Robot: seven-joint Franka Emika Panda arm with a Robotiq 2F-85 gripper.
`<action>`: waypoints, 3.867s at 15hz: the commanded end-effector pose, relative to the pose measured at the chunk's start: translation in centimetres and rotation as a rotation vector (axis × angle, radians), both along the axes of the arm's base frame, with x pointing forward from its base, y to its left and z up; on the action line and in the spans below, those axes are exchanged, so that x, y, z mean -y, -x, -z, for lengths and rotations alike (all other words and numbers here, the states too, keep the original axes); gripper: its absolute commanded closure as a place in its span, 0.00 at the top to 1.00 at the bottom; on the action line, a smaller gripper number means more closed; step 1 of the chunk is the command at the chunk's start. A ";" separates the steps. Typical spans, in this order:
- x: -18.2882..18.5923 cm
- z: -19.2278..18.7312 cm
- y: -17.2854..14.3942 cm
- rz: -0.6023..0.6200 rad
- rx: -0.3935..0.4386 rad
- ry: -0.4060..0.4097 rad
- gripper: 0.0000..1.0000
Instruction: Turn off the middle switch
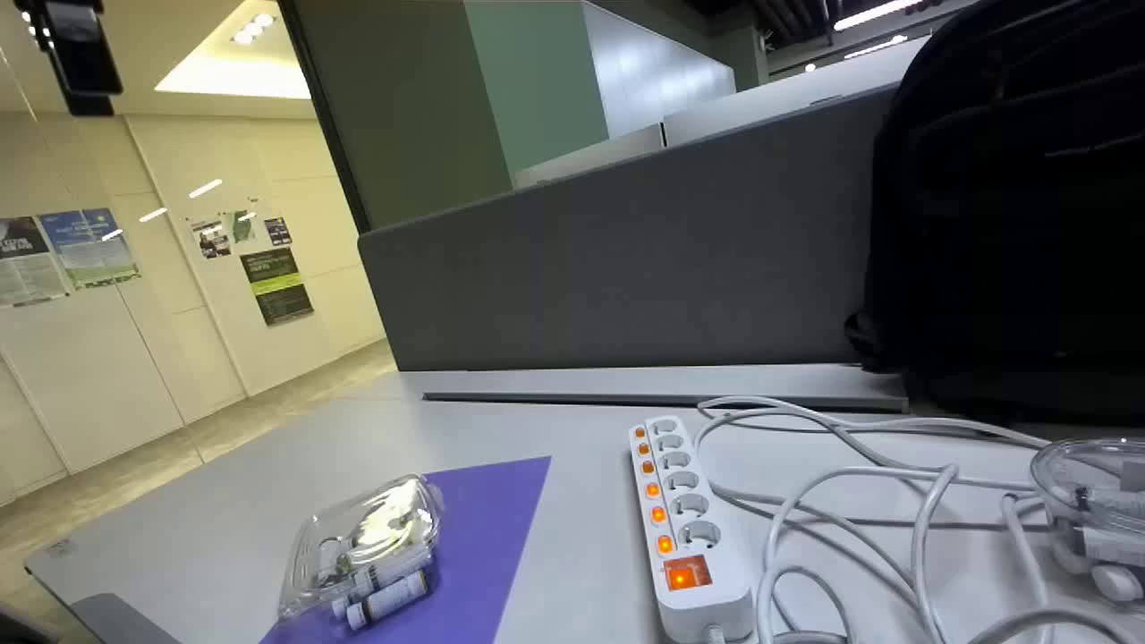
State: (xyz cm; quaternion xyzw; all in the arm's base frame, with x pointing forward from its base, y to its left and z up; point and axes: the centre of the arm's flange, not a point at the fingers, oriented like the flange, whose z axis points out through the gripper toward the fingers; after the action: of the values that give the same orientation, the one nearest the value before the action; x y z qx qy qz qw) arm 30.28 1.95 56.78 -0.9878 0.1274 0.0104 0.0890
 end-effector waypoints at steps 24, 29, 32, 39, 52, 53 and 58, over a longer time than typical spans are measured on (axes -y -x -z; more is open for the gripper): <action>10.9 3.6 -7.3 0.321 0.129 0.065 1.00; 16.1 9.2 -11.6 0.363 0.095 0.143 1.00; 17.4 12.6 -13.8 0.375 0.155 0.146 1.00; 20.0 19.2 -18.2 0.460 0.193 0.155 1.00; 20.1 23.0 -19.2 0.424 0.134 0.169 1.00; 19.6 23.4 -19.6 0.424 0.149 0.185 1.00; 18.6 26.6 -23.1 0.380 0.134 0.189 0.66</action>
State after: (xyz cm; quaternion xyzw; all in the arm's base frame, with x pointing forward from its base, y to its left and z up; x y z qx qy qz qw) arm 50.73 -16.71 31.99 -0.9475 0.3071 -0.0887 0.0084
